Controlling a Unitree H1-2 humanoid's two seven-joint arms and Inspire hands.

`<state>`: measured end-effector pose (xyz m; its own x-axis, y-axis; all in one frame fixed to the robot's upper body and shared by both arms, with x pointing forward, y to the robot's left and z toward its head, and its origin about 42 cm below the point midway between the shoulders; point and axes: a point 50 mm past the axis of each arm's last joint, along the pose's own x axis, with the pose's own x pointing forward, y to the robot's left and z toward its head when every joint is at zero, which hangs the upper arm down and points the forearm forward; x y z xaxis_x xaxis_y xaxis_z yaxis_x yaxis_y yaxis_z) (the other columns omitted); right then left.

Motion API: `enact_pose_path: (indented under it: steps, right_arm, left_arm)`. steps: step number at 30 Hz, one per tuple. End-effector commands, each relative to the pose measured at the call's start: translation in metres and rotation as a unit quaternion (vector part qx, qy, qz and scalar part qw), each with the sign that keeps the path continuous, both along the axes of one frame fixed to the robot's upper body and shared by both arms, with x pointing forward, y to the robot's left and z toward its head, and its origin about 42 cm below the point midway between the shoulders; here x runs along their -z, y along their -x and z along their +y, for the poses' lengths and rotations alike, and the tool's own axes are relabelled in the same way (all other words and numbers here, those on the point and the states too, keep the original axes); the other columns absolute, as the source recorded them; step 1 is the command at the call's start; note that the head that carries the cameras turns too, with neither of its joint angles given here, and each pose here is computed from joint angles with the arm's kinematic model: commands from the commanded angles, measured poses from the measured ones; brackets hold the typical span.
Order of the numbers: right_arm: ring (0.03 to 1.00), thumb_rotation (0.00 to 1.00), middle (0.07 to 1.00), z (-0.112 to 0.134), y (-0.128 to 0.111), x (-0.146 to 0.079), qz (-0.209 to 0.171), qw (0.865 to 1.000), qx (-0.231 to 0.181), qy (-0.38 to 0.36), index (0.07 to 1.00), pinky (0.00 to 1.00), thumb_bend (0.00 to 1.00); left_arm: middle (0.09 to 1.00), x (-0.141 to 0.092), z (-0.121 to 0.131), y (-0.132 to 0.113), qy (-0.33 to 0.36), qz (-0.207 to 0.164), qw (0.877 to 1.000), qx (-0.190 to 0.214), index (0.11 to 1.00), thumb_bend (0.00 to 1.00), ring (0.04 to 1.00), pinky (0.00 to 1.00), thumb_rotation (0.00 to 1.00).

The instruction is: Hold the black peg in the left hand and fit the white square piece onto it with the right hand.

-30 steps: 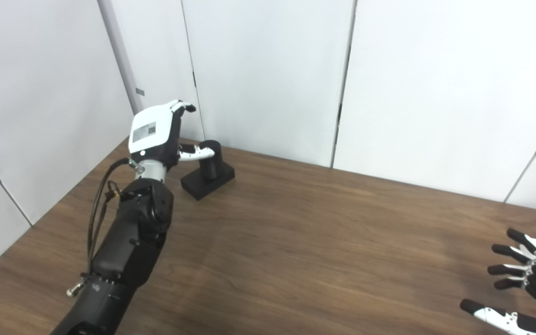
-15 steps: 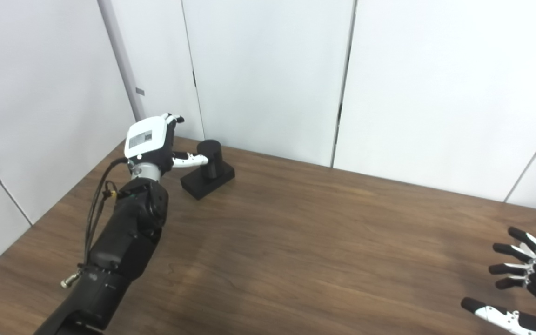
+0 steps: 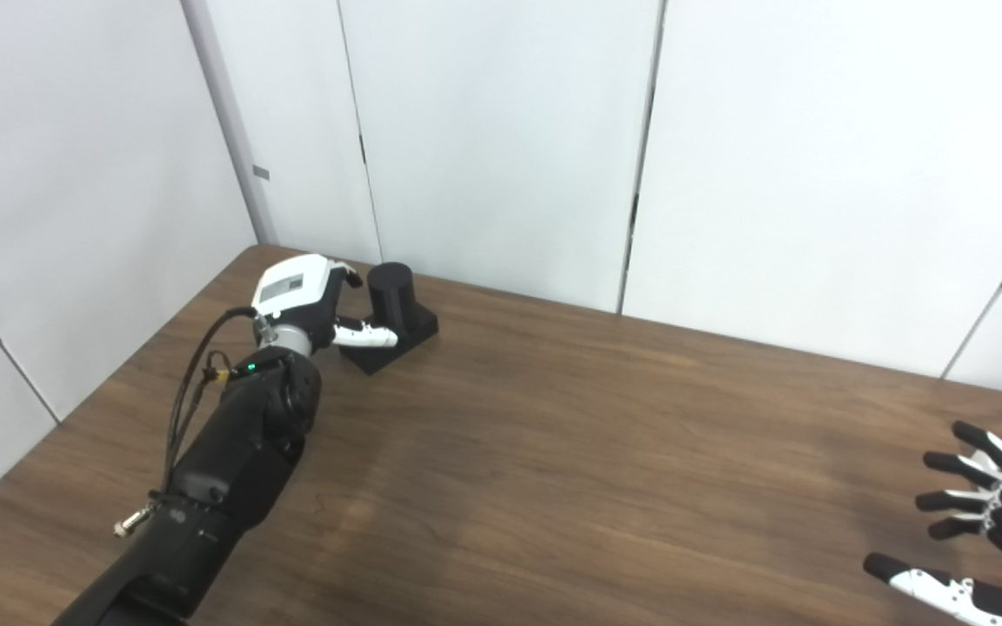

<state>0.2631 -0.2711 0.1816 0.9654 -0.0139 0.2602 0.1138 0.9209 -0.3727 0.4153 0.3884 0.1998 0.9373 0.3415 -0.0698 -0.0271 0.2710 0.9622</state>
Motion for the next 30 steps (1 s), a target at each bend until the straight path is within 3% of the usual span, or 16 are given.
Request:
enact_pose_path:
  steps: [1, 14, 22, 26, 30]
  right_arm:
    - [0.581, 0.0, 0.727, 0.001, -0.003, -0.016, -0.036, 0.999, -0.004, 0.004, 0.833, 0.45, 0.57]
    - [0.589, 0.0, 0.733, -0.002, 0.0, -0.018, -0.038, 0.999, -0.004, 0.002, 0.837, 0.46, 0.57]
    - [0.596, 0.0, 0.735, -0.003, 0.001, -0.018, -0.036, 0.999, -0.003, 0.003, 0.837, 0.47, 0.57]
    - [0.601, 0.0, 0.736, -0.002, 0.002, -0.017, -0.037, 0.999, -0.003, 0.001, 0.835, 0.47, 0.57]
    - [0.605, 0.0, 0.747, -0.003, 0.003, -0.017, -0.035, 0.999, -0.001, 0.001, 0.838, 0.47, 0.57]
  left_arm:
    - [0.93, -0.03, 0.008, -0.014, -0.023, -0.034, 0.999, -0.003, 0.809, 1.0, 0.913, 0.71, 0.58]
    - [0.943, 0.002, 0.02, -0.019, -0.019, 0.011, 0.999, -0.047, 0.824, 1.0, 0.952, 0.82, 0.52]
    - [0.939, 0.014, 0.02, -0.016, -0.012, 0.018, 0.998, -0.053, 0.823, 1.0, 0.946, 0.82, 0.52]
    - [0.932, 0.019, 0.02, -0.015, -0.002, 0.017, 0.999, -0.045, 0.797, 1.0, 0.939, 0.81, 0.47]
    - [0.911, 0.021, 0.019, -0.012, -0.001, 0.014, 0.999, -0.031, 0.708, 0.93, 0.926, 0.77, 0.39]
